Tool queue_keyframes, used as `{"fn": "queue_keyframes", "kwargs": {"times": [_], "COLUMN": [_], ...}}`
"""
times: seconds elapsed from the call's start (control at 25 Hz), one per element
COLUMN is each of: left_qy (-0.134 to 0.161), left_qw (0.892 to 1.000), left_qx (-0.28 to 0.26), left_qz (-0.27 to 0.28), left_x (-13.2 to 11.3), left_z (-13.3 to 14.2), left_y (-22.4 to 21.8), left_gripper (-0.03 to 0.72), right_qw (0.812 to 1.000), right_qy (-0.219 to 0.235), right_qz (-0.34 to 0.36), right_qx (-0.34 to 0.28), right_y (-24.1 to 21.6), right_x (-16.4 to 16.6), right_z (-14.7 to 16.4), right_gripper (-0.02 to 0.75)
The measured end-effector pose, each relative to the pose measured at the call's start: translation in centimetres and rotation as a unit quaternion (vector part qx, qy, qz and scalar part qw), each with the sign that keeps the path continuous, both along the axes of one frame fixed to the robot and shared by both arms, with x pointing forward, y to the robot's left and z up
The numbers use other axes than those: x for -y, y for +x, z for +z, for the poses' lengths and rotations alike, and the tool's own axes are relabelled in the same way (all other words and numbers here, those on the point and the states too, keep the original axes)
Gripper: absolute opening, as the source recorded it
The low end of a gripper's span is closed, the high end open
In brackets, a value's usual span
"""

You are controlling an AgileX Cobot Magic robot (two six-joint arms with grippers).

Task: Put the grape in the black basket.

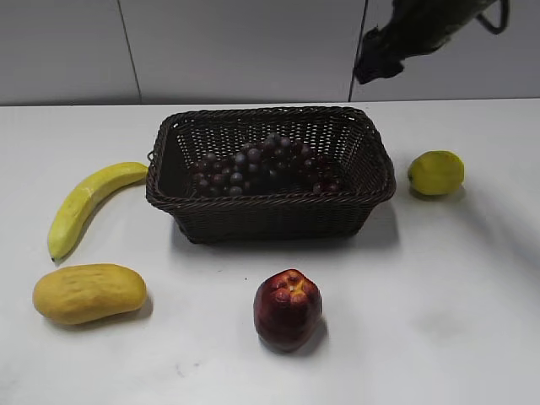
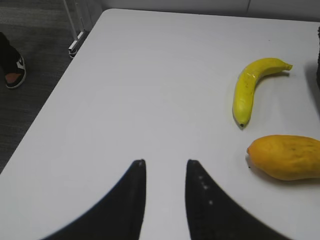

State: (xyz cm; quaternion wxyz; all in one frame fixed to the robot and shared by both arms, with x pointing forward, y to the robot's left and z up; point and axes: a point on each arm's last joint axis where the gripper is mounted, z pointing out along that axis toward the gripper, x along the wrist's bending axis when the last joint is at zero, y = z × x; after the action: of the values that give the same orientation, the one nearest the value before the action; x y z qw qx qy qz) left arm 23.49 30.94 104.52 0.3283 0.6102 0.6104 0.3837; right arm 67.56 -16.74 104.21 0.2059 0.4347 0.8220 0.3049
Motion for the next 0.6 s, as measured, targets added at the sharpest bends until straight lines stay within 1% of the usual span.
{"fn": "queue_keyframes", "kwargs": {"times": [0.08, 0.16, 0.2, 0.28, 0.36, 0.44, 0.52, 0.6], "left_qy": [0.000, 0.000, 0.000, 0.000, 0.000, 0.000, 0.000, 0.000], "left_qw": [1.000, 1.000, 1.000, 1.000, 1.000, 1.000, 1.000, 1.000], "left_qx": [0.000, 0.000, 0.000, 0.000, 0.000, 0.000, 0.000, 0.000], "left_qz": [0.000, 0.000, 0.000, 0.000, 0.000, 0.000, 0.000, 0.000], "left_x": [0.0, 0.0, 0.0, 0.0, 0.0, 0.0, 0.0, 0.0], "left_z": [0.0, 0.0, 0.0, 0.0, 0.0, 0.0, 0.0, 0.0], "left_y": [0.0, 0.0, 0.0, 0.0, 0.0, 0.0, 0.0, 0.0], "left_gripper": [0.217, 0.217, 0.217, 0.217, 0.217, 0.217, 0.217, 0.217], "right_qw": [0.995, 0.980, 0.972, 0.957, 0.944, 0.940, 0.943, 0.944], "right_qy": [0.037, 0.063, 0.067, 0.059, 0.033, -0.002, -0.026, -0.034], "right_qz": [-0.074, -0.138, -0.158, -0.184, -0.193, -0.201, -0.212, -0.222], "right_qx": [-0.063, -0.130, -0.163, -0.217, -0.266, -0.276, -0.257, -0.243], "right_y": [-0.3, -0.7, -1.0, -1.7, -2.7, -3.3, -3.9, -4.9], "right_x": [2.7, 5.0, 5.9, 7.8, 9.1, 10.2, 11.0, 11.3], "right_z": [0.2, 0.0, -0.2, -0.6, -0.8, -0.4, 0.7, 2.0], "right_gripper": [0.580, 0.579, 0.578, 0.578, 0.577, 0.577, 0.577, 0.577]}}
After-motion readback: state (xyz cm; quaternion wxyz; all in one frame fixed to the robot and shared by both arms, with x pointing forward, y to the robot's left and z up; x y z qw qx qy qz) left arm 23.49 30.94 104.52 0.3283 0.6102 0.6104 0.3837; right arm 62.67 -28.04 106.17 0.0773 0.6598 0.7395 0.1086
